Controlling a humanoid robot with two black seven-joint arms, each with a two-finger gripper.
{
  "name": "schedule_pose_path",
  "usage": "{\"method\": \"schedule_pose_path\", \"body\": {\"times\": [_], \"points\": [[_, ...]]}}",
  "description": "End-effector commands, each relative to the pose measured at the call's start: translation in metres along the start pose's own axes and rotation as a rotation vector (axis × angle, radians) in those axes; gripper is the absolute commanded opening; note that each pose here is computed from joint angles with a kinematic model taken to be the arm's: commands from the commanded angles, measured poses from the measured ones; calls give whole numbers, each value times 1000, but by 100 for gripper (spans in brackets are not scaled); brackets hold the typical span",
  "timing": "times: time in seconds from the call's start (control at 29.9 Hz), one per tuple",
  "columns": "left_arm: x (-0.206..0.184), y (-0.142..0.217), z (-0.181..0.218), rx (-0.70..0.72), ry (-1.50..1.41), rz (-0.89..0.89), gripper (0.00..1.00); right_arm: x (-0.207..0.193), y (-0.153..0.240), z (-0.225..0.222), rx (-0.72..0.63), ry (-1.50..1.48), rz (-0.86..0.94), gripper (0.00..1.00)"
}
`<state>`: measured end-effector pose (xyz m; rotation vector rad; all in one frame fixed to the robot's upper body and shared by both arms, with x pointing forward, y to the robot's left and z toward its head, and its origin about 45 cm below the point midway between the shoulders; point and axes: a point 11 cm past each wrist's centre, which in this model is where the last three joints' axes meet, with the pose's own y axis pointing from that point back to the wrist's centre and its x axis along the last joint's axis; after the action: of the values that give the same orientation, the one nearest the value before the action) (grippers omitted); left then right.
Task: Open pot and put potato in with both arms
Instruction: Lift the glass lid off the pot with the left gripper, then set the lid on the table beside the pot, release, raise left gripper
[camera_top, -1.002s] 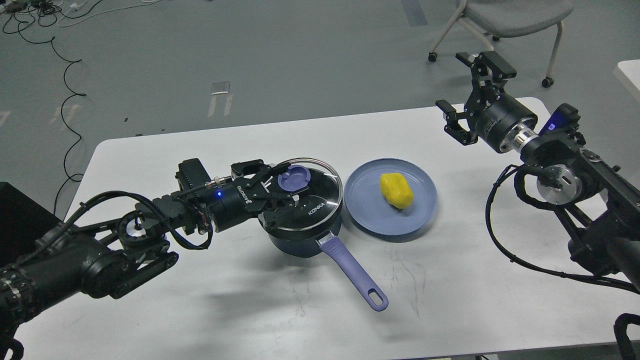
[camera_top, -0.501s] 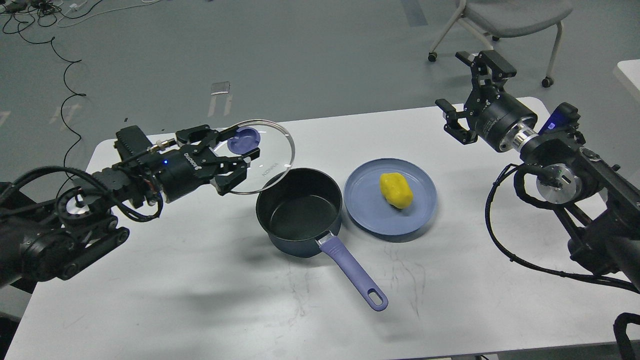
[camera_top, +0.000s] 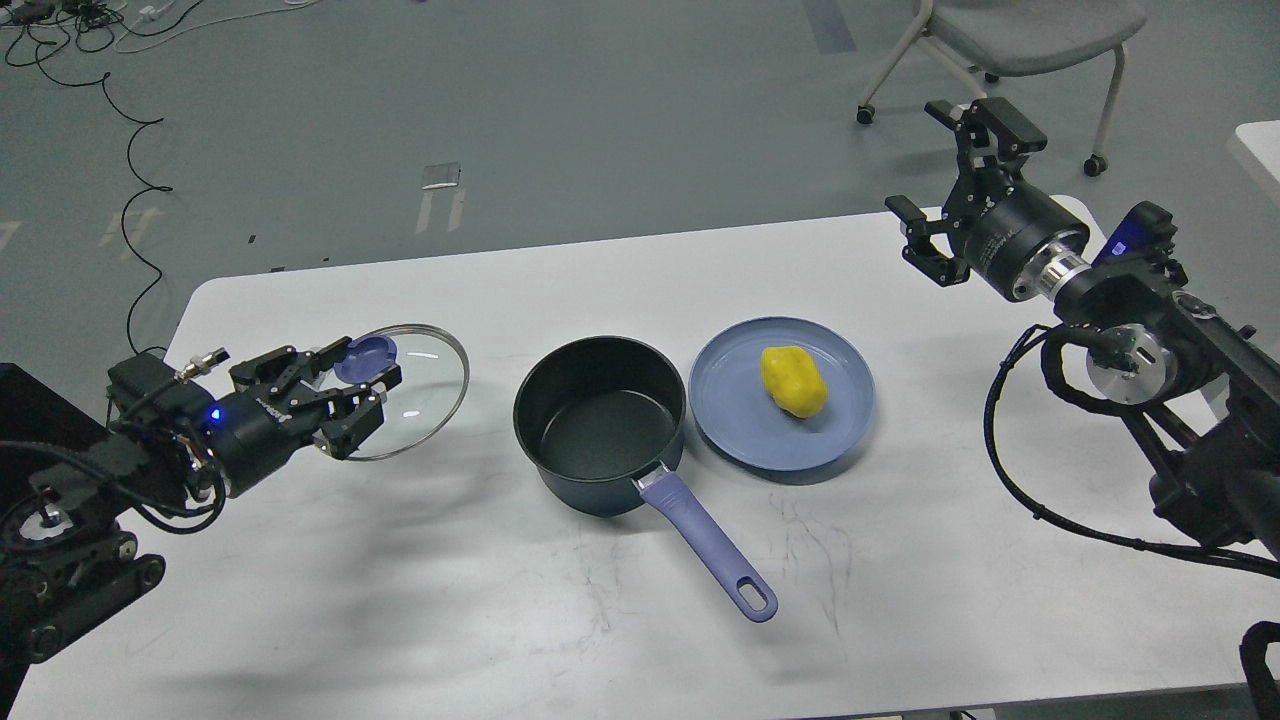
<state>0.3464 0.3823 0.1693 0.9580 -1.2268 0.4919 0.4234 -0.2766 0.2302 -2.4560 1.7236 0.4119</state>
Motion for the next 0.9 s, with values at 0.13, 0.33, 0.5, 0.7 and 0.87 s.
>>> {"method": "schedule_pose_path", "body": {"times": [0.13,0.33,0.5,0.7,0.87], "points": [[-27,-4,0,31,24,-24,54,1,1,-1,-1,5,2,100],[-48,-6,3,41,41,-56,54,2,1,-1,-1,6,2,100],[-58,-10,7,43,48,-69,55,2,1,-1,-1,6,2,100],[-58,-11,7,44,49,-68,60,2,1,-1,-2,6,4,100],[-63,-9,9,43,57,-77,80,4,1,-2,-2,10,6,100]]}}
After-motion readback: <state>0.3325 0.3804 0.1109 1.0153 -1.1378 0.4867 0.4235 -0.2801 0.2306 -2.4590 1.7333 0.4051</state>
